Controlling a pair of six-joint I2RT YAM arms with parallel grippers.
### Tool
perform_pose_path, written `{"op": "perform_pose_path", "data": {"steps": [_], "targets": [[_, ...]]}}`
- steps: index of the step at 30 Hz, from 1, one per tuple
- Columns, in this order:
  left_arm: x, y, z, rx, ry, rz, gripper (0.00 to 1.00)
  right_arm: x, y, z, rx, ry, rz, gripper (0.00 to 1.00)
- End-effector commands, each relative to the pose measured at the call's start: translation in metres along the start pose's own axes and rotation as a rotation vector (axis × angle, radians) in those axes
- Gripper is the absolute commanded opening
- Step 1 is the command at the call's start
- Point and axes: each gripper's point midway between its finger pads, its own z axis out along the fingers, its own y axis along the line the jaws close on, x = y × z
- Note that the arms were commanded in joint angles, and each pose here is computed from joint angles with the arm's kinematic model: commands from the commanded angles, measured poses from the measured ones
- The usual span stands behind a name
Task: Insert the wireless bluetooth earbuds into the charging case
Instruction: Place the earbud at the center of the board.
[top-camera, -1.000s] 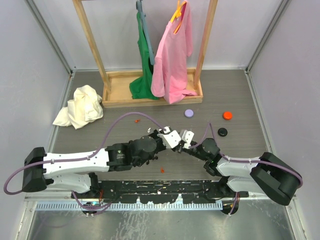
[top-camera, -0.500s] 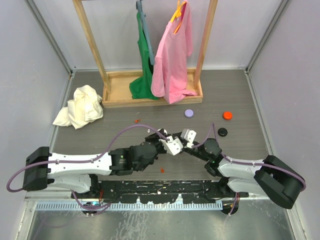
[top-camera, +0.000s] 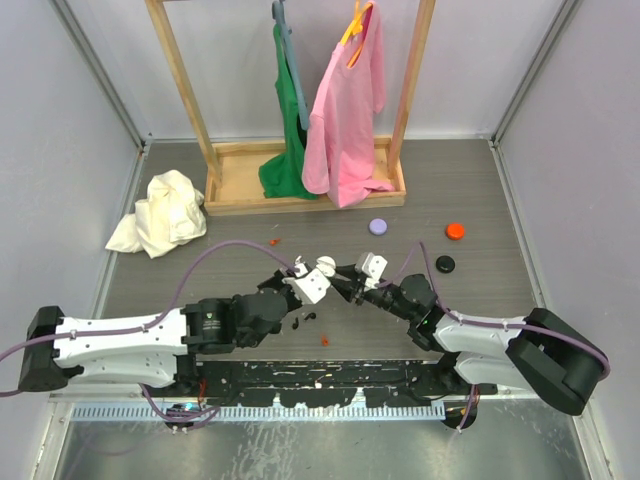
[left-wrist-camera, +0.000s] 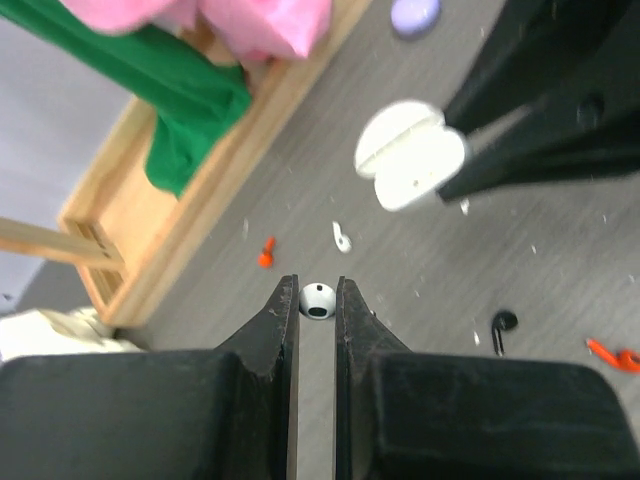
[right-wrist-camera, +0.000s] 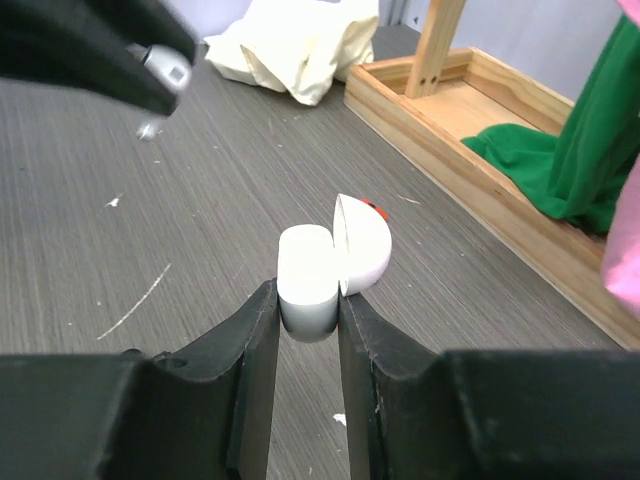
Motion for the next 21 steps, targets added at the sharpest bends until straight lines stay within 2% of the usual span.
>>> {"op": "perform_pose_path", "data": {"steps": [1, 9, 16, 21], "targets": [[0.048, -0.013, -0.006, 0.036, 0.152, -0.068, 0.02, -0.016, -0.023, 0.006, 0.111, -0.04, -0.033, 0.01], [0.101, -0.04, 0.007, 0.19, 0.337, -0.184, 0.03, -0.008, -0.048, -0.003, 0.259, -0.018, -0.041, 0.01], [0.107, -0.045, 0.041, 0.295, 0.426, -0.263, 0.03, -0.008, -0.062, -0.013, 0.355, -0.027, -0.041, 0.01], [0.127, -0.065, 0.063, 0.358, 0.546, -0.234, 0.03, -0.009, -0.068, -0.017, 0.392, -0.033, -0.043, 0.01]]}}
